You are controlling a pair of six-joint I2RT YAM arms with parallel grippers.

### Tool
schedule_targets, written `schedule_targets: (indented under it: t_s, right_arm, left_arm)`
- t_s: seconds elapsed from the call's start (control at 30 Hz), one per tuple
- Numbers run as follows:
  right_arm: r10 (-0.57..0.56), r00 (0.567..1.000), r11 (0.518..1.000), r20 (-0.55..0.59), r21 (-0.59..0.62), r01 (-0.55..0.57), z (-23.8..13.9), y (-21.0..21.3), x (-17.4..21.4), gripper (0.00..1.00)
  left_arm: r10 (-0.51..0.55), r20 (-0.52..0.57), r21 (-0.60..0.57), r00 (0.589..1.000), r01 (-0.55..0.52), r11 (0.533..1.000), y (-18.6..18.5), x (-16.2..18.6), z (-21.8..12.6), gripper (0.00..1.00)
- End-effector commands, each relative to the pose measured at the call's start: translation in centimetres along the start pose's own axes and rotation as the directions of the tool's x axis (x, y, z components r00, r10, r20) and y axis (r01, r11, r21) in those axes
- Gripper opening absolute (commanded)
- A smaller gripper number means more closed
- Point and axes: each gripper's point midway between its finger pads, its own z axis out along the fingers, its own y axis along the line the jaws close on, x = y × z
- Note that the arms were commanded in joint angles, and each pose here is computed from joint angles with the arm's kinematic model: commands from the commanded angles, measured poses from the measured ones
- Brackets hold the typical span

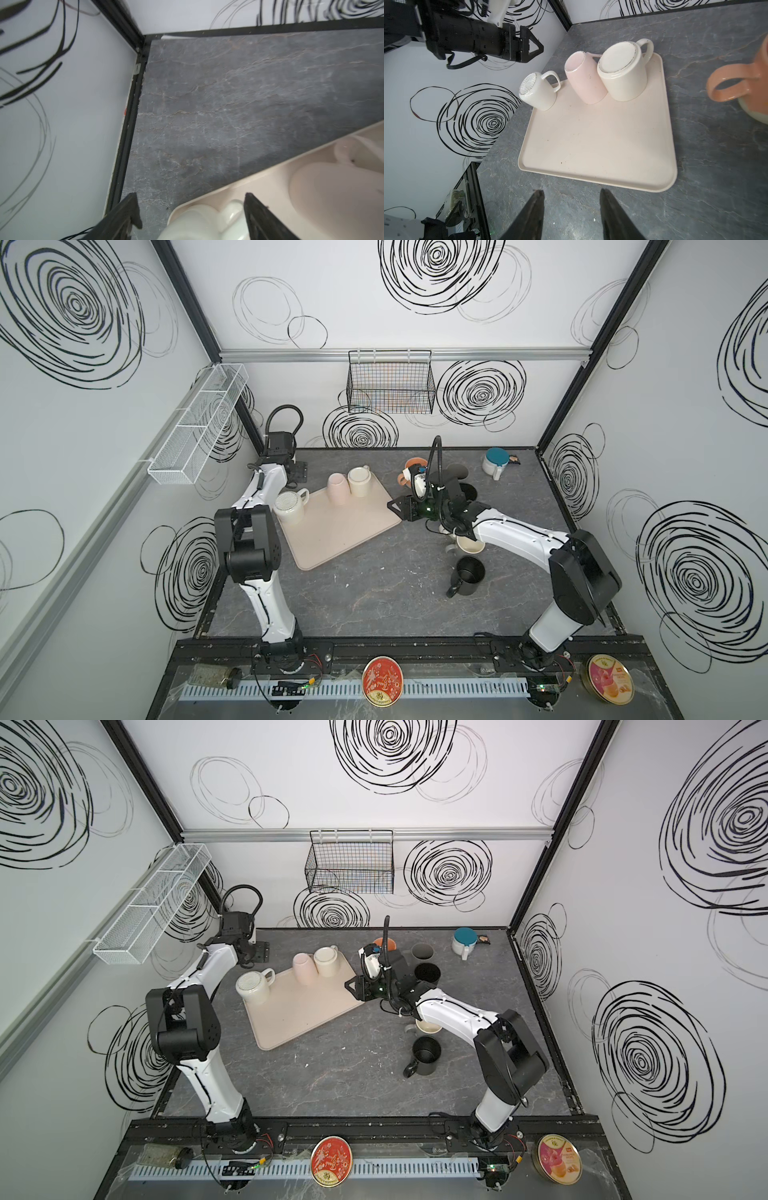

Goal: Turn the mug right side up
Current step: 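Release the orange mug and move the left gripper toward the white mug on the tray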

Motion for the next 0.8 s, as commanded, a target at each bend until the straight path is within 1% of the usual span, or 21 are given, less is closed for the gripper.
schedule_targets:
  t_s: [0.0,0.07,0.17,0.3,0.4,0.53,0.67,0.77]
  right_arm:
    - [-0.02,1.0,1.0,0.004,-0.015,0.02,0.5,0.6,-0.7,0.48]
    - [-0.019,1.0,1.0,-0.001,-0.014,0.019,0.7,0.5,-0.6,0.48]
    - [-0.02,1.0,1.0,-0.002,-0.014,0.02,0.9,0.6,-0.9,0.48]
    - [-0.021,1.0,1.0,0.002,-0.02,0.021,0.9,0.7,-1.0,0.48]
    - [-0.019,1.0,1.0,-0.005,-0.021,0.019,0.8,0.7,-0.7,0.48]
    - [-0.018,1.0,1.0,-0.015,-0.026,0.017,0.5,0.7,-0.2,0.48]
    - [-0.018,1.0,1.0,-0.015,-0.026,0.018,0.2,0.7,0.0,0.48]
    - [-0.017,1.0,0.999,-0.016,-0.029,0.017,0.0,0.8,0.3,0.48]
  left_arm:
    - [-0.063,-0.036,0.032,0.997,0.064,0.997,0.9,0.3,0.8,0.84]
    - [-0.066,-0.058,0.054,0.996,0.069,0.996,1.0,1.0,1.5,0.84]
    - [-0.075,-0.049,0.103,0.996,0.08,0.991,0.2,1.1,1.2,0.81]
    - [-0.073,-0.107,0.145,0.992,0.088,0.985,-1.1,2.7,1.5,0.8]
    - [-0.088,-0.156,0.188,0.984,0.117,0.975,-2.2,4.2,1.5,0.79]
    - [-0.098,-0.177,0.225,0.979,0.137,0.965,-3.2,5.4,1.1,0.78]
    - [-0.07,-0.206,0.243,0.976,0.12,0.963,-4.2,6.8,0.6,0.77]
    - [-0.039,-0.21,0.261,0.977,0.094,0.961,-5.4,7.7,-0.5,0.75]
